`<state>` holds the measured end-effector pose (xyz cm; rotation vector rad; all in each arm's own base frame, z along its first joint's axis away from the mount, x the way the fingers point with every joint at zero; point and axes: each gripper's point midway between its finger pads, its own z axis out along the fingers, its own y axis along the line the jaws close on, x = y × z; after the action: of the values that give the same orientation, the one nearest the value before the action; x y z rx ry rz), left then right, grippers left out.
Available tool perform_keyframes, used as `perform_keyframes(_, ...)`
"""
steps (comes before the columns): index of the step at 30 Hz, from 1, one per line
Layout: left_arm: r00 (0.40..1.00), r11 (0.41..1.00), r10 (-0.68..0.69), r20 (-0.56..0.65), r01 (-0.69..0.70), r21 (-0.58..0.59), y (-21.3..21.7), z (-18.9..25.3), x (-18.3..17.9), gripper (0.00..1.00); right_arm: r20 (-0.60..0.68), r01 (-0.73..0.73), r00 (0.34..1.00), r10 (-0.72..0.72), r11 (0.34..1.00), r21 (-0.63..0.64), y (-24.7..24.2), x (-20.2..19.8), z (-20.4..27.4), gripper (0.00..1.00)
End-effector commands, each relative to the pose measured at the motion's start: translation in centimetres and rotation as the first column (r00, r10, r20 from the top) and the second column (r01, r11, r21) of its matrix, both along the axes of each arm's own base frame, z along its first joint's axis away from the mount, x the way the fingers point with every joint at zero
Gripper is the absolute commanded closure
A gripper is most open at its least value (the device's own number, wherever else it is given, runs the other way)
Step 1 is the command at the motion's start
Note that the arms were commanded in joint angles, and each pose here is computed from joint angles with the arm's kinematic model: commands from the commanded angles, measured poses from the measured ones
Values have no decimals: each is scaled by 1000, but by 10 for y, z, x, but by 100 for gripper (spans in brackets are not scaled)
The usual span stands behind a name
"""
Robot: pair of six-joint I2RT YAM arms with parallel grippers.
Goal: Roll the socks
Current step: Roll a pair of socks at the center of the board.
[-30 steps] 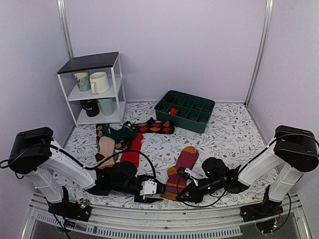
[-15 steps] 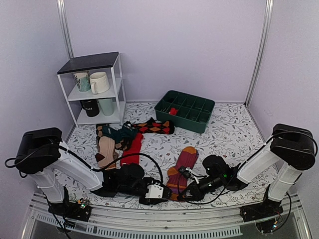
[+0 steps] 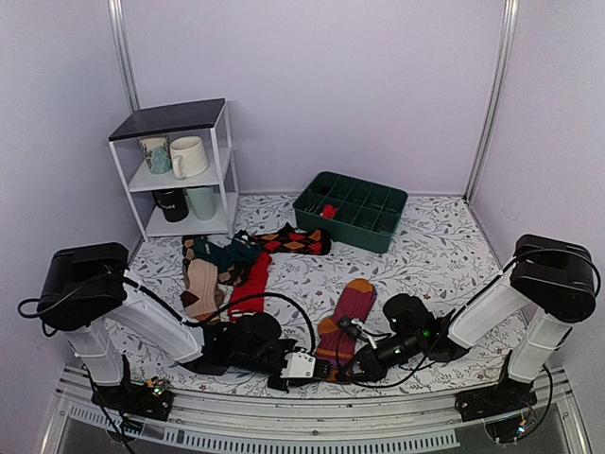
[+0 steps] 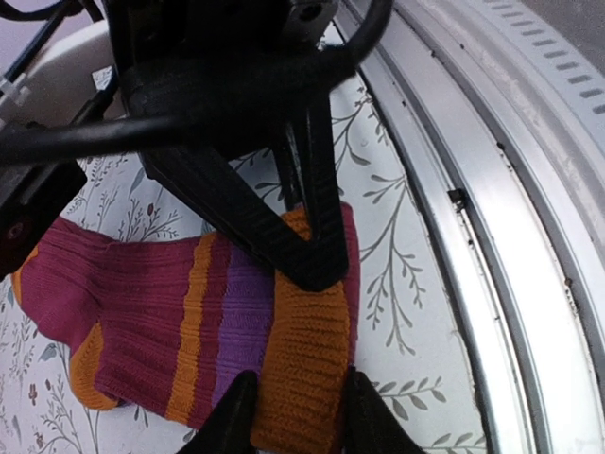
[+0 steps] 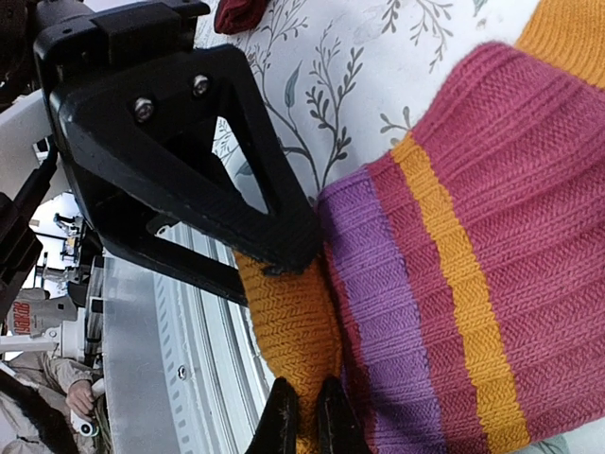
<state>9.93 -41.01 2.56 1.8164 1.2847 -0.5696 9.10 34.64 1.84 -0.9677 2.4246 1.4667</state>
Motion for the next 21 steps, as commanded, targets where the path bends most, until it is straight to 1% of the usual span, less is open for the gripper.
perform_keyframes(1, 999, 1000, -22, -24, 22, 6, -4, -2, -8, 76, -133, -3, 991, -29, 972, -234, -38, -22, -52, 100)
perform_keyframes(3, 999, 1000, -24, -32, 24, 14, -3, -4, -8, 88, -132, -1, 991, -31, 972, -234, -38, -21, -52, 100)
perform_keyframes(4, 999, 1000, -23, -39, 24, 17, -3, -5, -9, 96, -132, 0, 991, -32, 972, -234, -37, -21, -52, 100)
perform_keyframes(5, 999, 1000, -21, -47, 22, 21, -3, -6, -9, 100, -132, 1, 991, -33, 972, -234, -37, -21, -52, 100)
perform_keyframes(7, 997, 999, -16, -72, 18, 27, -3, -7, -11, 100, -126, 7, 991, -38, 971, -239, -36, -19, -51, 96)
perform_keyframes(10, 988, 998, 26, -152, -18, 53, -1, -11, -13, 100, -92, 23, 995, -44, 976, -216, -30, -11, -41, 90)
perform_keyframes(12, 974, 995, 61, -218, -43, 89, 2, -18, -16, 100, -22, 54, 998, -59, 981, -188, -24, 0, -26, 84)
perform_keyframes(15, 943, 982, 123, -311, -69, 178, 8, -32, -20, 100, 160, 121, 982, -100, 985, -126, -21, 24, 0, 80)
perform_keyframes(17, 914, 965, 159, -374, -64, 254, 14, -44, -24, 100, 325, 154, 938, -123, 986, -71, -25, 33, 18, 78)
perform_keyframes(18, 899, 957, 173, -403, -57, 284, 17, -49, -25, 100, 439, 144, 891, -114, 989, -34, -26, 36, 27, 77)
perform_keyframes(19, 879, 943, 195, -436, -46, 329, 23, -57, -28, 100, 520, 139, 845, -122, 990, 7, -26, 36, 38, 74)
perform_keyframes(21, 839, 924, 229, -493, -27, 382, 28, -66, -29, 100, 682, 124, 720, -130, 991, 58, -30, 39, 53, 71)
